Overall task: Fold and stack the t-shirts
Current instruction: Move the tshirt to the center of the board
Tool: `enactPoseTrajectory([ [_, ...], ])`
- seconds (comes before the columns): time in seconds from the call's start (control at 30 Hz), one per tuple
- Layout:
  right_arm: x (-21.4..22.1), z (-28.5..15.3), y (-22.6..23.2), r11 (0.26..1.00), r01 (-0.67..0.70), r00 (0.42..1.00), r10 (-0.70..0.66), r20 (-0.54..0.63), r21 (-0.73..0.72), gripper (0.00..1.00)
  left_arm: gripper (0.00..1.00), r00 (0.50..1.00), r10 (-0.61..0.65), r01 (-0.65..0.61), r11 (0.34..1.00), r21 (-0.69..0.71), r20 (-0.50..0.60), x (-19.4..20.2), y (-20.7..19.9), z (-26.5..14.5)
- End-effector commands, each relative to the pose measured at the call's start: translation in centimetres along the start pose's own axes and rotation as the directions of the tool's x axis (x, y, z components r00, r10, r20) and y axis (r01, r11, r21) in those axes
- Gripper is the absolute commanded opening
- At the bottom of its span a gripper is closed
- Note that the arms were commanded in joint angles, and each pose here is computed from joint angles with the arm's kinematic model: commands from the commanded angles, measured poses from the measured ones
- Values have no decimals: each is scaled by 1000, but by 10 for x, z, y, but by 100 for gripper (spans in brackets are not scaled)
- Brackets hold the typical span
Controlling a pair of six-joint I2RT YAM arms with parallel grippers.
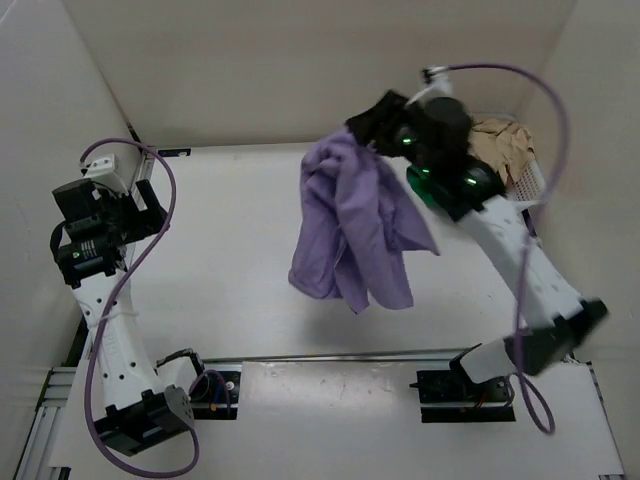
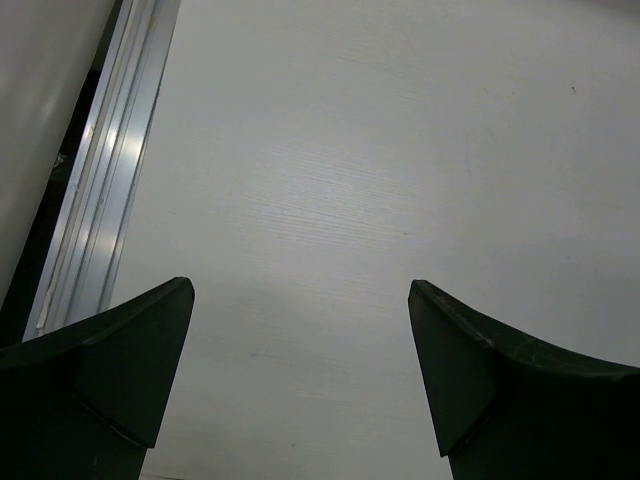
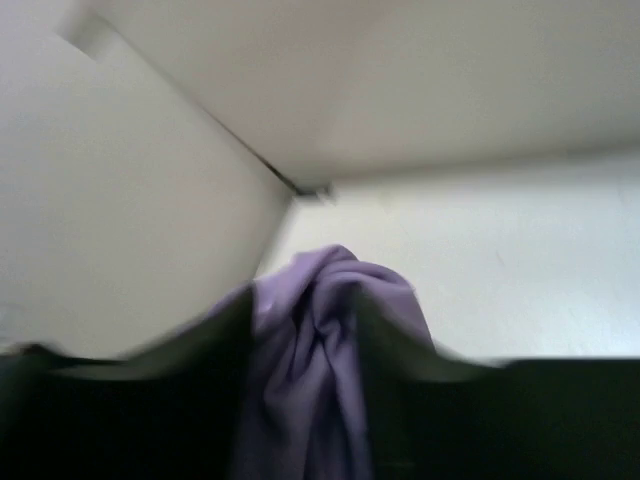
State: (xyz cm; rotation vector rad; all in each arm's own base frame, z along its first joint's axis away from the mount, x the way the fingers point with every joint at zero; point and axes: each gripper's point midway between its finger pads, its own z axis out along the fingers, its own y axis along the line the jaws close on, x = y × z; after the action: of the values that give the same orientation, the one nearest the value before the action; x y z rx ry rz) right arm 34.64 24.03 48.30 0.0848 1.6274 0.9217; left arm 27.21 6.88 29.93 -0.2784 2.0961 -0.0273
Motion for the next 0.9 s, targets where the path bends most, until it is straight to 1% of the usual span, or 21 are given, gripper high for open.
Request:
enactPoseTrajectory([
  [0.0, 117, 48, -65, 979, -5, 944, 73, -322, 206, 72, 100, 999, -7, 7, 1000, 11, -35, 2, -3, -2],
  [0.03, 134, 54, -74, 974, 26, 920, 65, -387, 225, 81, 100, 999, -10, 10, 1000, 10, -46, 5, -3, -3],
  [0.07, 155, 61, -86, 963, 77, 870, 63, -489, 259, 85, 100, 996, -21, 22, 1000, 10, -90, 16, -2, 0],
  [0.1, 164, 61, -91, 957, 107, 842, 57, -537, 270, 90, 100, 995, -18, 19, 1000, 17, -101, 18, -5, 0],
  [0.2, 185, 48, -119, 924, 198, 788, 49, -614, 329, 92, 100, 977, -9, 17, 999, 37, -212, 50, -12, 12],
  [0.23, 172, 44, -119, 926, 196, 819, 26, -574, 322, 92, 100, 966, -1, 10, 999, 32, -259, 66, -13, 15],
  [0.27, 173, 37, -131, 916, 203, 825, 30, -564, 345, 92, 100, 960, 18, -7, 999, 38, -281, 74, -17, 17],
  [0.3, 200, 21, -157, 896, 225, 791, 61, -608, 382, 92, 100, 946, 76, -53, 995, 83, -314, 84, -32, 21],
  [0.33, 193, 10, -166, 886, 210, 811, 78, -580, 414, 90, 100, 930, 112, -83, 992, 98, -351, 98, -39, 25],
  [0.4, 205, -7, -188, 862, 213, 799, 117, -590, 459, 83, 100, 900, 197, -161, 979, 122, -390, 110, -52, 32],
  [0.43, 222, -22, -208, 841, 224, 770, 157, -619, 493, 73, 100, 870, 294, -230, 952, 201, -396, 120, -77, 32],
  [0.5, 235, -38, -221, 822, 226, 748, 197, -633, 522, 63, 100, 819, 399, -321, 914, 247, -412, 130, -99, 38],
  [0.53, 237, -43, -228, 814, 225, 748, 207, -630, 535, 56, 100, 788, 487, -378, 866, 327, -377, 135, -128, 35],
  [0.57, 253, -55, -237, 803, 238, 718, 233, -656, 546, 53, 100, 757, 532, -406, 838, 364, -380, 144, -140, 34],
  [0.6, 256, -58, -243, 793, 231, 719, 252, -648, 564, 52, 100, 742, 569, -435, 812, 390, -356, 146, -155, 36],
  [0.63, 260, -63, -250, 778, 225, 715, 277, -642, 587, 52, 100, 690, 641, -478, 752, 453, -337, 164, -179, 35],
  [0.7, 268, -69, -263, 757, 228, 718, 294, -631, 612, 52, 100, 645, 706, -533, 690, 491, -293, 180, -204, 36],
  [0.73, 265, -70, -273, 732, 226, 737, 304, -604, 643, 52, 100, 621, 736, -573, 661, 484, -270, 188, -217, 45],
  [0.77, 266, -70, -280, 711, 220, 741, 324, -589, 668, 54, 100, 589, 780, -605, 600, 524, -212, 198, -243, 36],
  [0.83, 265, -68, -298, 676, 206, 746, 359, -561, 707, 55, 100, 545, 819, -647, 547, 531, -180, 213, -268, 42],
  [0.87, 265, -66, -302, 666, 189, 744, 382, -548, 721, 57, 100, 547, 829, -654, 509, 560, -115, 214, -297, 33],
])
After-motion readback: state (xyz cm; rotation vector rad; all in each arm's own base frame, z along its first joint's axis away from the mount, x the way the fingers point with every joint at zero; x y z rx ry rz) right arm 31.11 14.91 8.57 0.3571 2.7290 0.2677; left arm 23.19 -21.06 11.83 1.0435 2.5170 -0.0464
